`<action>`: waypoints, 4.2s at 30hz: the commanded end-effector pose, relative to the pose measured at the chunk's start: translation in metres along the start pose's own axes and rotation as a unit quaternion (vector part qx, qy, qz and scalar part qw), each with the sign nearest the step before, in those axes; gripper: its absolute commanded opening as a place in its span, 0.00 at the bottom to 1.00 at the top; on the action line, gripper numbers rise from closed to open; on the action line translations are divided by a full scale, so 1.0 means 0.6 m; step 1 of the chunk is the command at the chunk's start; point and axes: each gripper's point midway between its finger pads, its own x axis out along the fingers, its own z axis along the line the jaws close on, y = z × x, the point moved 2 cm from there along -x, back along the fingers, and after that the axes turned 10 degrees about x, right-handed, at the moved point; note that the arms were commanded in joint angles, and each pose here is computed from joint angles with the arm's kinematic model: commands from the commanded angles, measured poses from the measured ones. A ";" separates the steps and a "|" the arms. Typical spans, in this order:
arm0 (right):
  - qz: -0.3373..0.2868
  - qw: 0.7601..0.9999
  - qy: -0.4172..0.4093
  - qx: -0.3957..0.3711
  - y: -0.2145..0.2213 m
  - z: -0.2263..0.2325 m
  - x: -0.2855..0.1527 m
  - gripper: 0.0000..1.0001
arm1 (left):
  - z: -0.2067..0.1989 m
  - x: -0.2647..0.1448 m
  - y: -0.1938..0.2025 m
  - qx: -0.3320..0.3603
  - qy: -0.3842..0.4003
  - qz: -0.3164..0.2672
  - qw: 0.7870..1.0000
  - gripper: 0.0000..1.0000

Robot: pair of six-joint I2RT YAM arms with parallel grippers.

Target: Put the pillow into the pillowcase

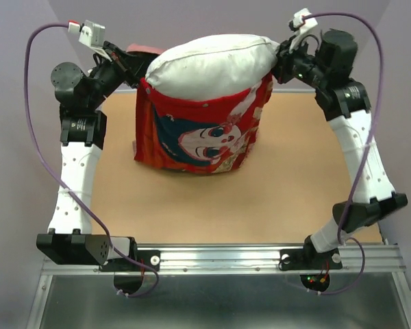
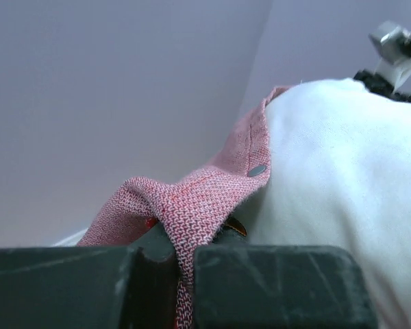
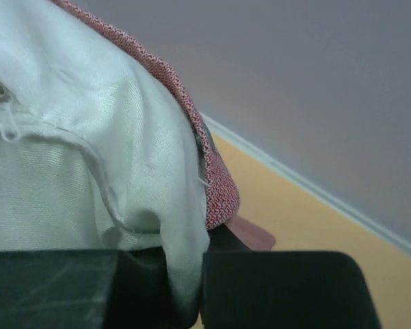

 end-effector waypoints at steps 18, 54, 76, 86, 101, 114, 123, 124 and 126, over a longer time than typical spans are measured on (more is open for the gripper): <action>0.137 0.984 -0.048 0.100 0.205 0.011 0.019 0.01 | 0.051 -0.074 0.112 -0.015 -0.034 0.043 0.998 0.00; -0.140 0.988 -0.018 0.059 -0.120 -0.032 -0.030 0.00 | 0.062 0.033 0.073 0.034 -0.044 0.114 0.992 0.00; -0.345 0.936 0.034 -0.057 -0.350 -0.008 -0.174 0.00 | -0.004 -0.063 -0.260 0.143 -0.016 -0.130 0.981 0.00; -0.331 0.936 0.078 -0.087 -0.315 -0.033 -0.171 0.01 | -0.023 0.005 -0.189 0.081 0.099 -0.112 0.985 0.00; -0.403 0.900 0.128 -0.108 -0.394 -0.043 -0.214 0.01 | 0.028 -0.014 -0.238 0.028 0.044 -0.130 0.990 0.00; -0.334 0.938 0.068 -0.056 -0.297 -0.048 -0.140 0.01 | 0.061 0.016 -0.202 0.018 -0.033 -0.065 0.997 0.00; -0.382 0.916 0.070 -0.099 -0.318 -0.024 -0.190 0.01 | 0.010 -0.043 -0.273 0.084 -0.059 -0.172 0.980 0.00; -0.360 0.926 0.056 -0.104 -0.303 -0.018 -0.181 0.01 | 0.033 -0.015 -0.219 0.058 -0.060 -0.111 0.990 0.00; -0.348 0.930 0.072 -0.095 -0.311 -0.038 -0.160 0.00 | 0.026 0.016 -0.206 0.045 0.021 -0.056 0.997 0.00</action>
